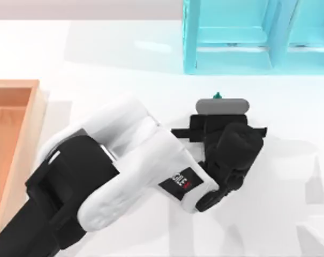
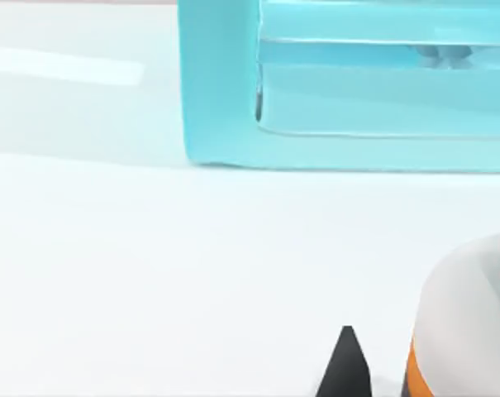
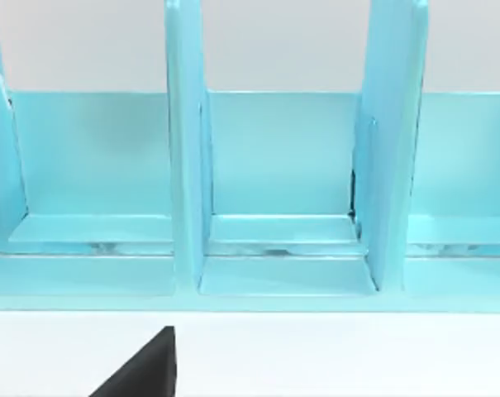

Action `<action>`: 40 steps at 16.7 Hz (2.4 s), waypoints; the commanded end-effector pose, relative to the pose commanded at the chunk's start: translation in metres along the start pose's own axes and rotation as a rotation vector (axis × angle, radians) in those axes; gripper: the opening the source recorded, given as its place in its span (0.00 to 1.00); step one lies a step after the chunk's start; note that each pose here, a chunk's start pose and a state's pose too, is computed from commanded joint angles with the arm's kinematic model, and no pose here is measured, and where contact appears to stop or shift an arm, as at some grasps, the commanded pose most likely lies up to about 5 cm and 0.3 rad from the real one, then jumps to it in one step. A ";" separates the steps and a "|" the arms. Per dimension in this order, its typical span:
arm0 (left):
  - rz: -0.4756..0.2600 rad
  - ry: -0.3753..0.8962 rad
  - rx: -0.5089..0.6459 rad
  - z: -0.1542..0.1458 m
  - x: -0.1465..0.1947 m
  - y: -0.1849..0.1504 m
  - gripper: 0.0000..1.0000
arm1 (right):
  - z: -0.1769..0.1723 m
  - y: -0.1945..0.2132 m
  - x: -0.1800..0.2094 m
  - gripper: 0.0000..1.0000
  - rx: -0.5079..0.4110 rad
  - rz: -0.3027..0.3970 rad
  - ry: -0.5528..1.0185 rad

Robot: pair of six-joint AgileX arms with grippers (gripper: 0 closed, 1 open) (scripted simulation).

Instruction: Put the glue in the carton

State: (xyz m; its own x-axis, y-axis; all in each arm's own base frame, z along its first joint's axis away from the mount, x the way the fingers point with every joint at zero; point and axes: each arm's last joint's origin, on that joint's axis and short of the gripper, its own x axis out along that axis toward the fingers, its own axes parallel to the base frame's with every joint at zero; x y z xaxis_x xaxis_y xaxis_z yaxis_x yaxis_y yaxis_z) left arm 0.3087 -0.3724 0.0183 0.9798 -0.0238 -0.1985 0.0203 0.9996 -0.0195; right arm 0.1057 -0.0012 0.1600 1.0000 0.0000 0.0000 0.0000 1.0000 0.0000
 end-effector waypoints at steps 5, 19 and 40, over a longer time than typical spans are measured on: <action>0.000 0.000 0.000 0.000 0.000 0.000 0.00 | 0.000 0.000 0.000 1.00 0.000 0.000 0.000; -0.004 0.000 0.001 0.098 -0.021 -0.003 0.00 | 0.000 0.000 0.000 1.00 0.000 0.000 0.000; -0.430 0.349 1.046 0.229 0.084 0.309 0.00 | 0.000 0.000 0.000 1.00 0.000 0.000 0.000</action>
State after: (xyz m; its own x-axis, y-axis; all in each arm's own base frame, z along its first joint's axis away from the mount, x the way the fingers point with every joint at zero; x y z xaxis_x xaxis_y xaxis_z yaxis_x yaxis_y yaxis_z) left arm 0.4423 -0.0624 0.2197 0.7490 -0.2016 -0.6312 0.6465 0.4313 0.6293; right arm 0.1057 -0.0012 0.1600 1.0000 0.0000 0.0000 0.0000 1.0000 0.0000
